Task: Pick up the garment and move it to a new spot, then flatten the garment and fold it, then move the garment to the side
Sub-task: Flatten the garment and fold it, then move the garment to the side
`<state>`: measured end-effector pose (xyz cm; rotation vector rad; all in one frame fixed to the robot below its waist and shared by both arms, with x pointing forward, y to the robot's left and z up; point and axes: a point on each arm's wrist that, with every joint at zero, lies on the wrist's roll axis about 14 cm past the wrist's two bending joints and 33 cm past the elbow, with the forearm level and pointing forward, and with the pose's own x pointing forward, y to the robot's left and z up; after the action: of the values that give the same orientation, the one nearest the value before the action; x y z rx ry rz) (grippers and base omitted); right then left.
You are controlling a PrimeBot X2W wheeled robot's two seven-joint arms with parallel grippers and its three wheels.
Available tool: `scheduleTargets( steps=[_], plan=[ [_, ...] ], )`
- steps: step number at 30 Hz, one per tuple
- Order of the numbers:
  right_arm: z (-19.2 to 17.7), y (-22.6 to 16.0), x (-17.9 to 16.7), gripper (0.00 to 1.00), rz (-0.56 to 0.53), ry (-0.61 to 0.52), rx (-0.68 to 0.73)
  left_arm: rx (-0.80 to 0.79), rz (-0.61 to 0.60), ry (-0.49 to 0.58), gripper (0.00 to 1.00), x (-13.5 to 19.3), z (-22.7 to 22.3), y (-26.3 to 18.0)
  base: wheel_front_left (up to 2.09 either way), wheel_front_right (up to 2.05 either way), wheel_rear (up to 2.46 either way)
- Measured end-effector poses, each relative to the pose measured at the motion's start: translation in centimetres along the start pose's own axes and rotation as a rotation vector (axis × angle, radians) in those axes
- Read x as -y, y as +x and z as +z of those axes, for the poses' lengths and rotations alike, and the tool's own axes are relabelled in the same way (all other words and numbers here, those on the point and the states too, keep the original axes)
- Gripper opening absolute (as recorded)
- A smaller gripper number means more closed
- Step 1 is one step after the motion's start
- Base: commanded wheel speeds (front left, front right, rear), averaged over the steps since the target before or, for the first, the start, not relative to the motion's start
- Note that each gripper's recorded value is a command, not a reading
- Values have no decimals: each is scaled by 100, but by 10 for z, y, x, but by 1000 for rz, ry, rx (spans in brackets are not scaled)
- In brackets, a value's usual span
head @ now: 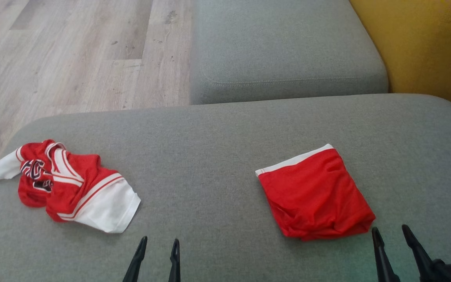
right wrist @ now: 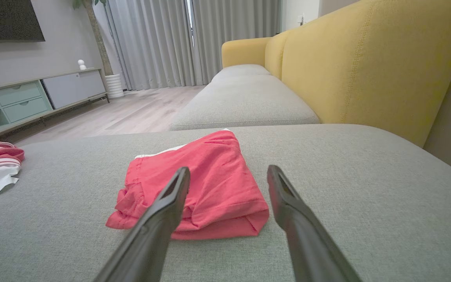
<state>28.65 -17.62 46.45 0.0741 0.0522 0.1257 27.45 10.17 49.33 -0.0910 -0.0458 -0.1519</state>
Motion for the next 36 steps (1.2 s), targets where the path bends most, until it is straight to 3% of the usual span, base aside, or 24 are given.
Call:
scheduleTargets(
  steps=[17, 26, 36],
  plan=[
    [-16, 13, 2, 100, 21, -11, -72, -75, 37, -12, 100, -7, -19, -1, 0, 0, 0],
    [-12, 65, 5, 100, 95, -14, -86, -118, 32, -12, 100, -5, -29, 14, 0, 0, 0],
    [-27, 120, 34, 100, 117, -20, -307, -123, 18, -10, 100, -1, -31, 41, 0, 0, 0]
  ],
)
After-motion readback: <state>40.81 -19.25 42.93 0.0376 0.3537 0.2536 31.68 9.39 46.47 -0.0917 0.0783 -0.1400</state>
